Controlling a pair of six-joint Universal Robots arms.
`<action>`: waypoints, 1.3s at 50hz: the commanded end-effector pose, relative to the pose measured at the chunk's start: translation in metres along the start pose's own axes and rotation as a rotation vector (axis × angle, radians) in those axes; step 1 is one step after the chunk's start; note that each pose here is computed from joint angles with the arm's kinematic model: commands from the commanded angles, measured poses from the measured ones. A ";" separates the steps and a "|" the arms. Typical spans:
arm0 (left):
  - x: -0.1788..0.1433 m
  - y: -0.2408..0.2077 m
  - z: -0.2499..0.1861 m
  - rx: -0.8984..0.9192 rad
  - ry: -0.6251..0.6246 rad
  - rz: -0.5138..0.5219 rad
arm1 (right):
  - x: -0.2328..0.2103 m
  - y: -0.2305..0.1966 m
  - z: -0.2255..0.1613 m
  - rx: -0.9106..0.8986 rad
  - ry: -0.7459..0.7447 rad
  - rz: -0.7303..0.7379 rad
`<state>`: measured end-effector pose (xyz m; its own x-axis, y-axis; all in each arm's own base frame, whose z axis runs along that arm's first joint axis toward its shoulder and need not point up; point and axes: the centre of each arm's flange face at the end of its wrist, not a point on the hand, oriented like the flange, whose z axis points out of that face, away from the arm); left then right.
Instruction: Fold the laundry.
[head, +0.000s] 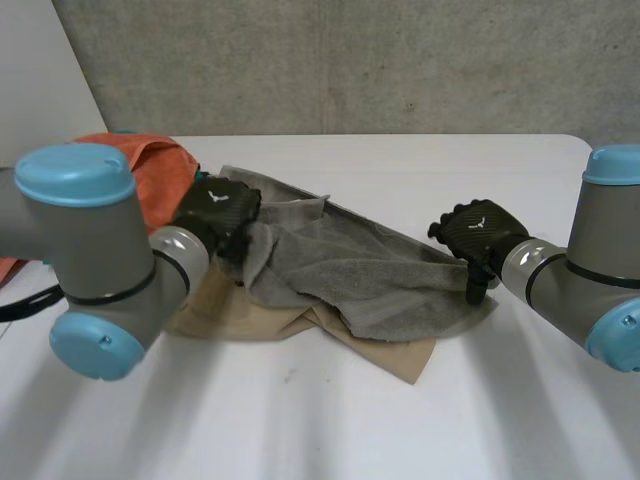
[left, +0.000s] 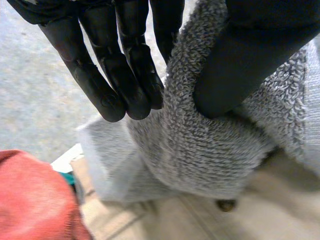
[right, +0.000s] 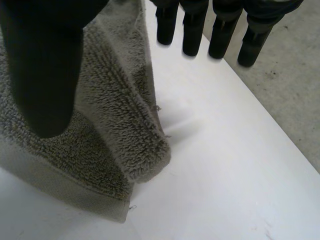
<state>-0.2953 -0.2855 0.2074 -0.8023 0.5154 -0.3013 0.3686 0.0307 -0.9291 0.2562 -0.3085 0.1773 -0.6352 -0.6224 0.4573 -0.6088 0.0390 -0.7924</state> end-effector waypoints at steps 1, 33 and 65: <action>-0.069 -0.052 0.016 0.215 -0.197 -0.008 | 0.011 -0.008 -0.006 0.029 0.029 0.111; -0.227 -0.033 0.075 0.322 -0.551 0.130 | -0.037 -0.025 -0.032 0.028 -0.096 0.106; -0.030 0.100 -0.012 -0.156 0.137 0.175 | -0.078 -0.020 -0.049 -0.064 -0.158 0.155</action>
<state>-0.2321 -0.2703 0.1370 -0.6376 0.6721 -0.3766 0.5435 0.0459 -0.8382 0.2978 -0.2185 0.1774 -0.6346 -0.7284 0.2581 -0.5468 0.1872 -0.8161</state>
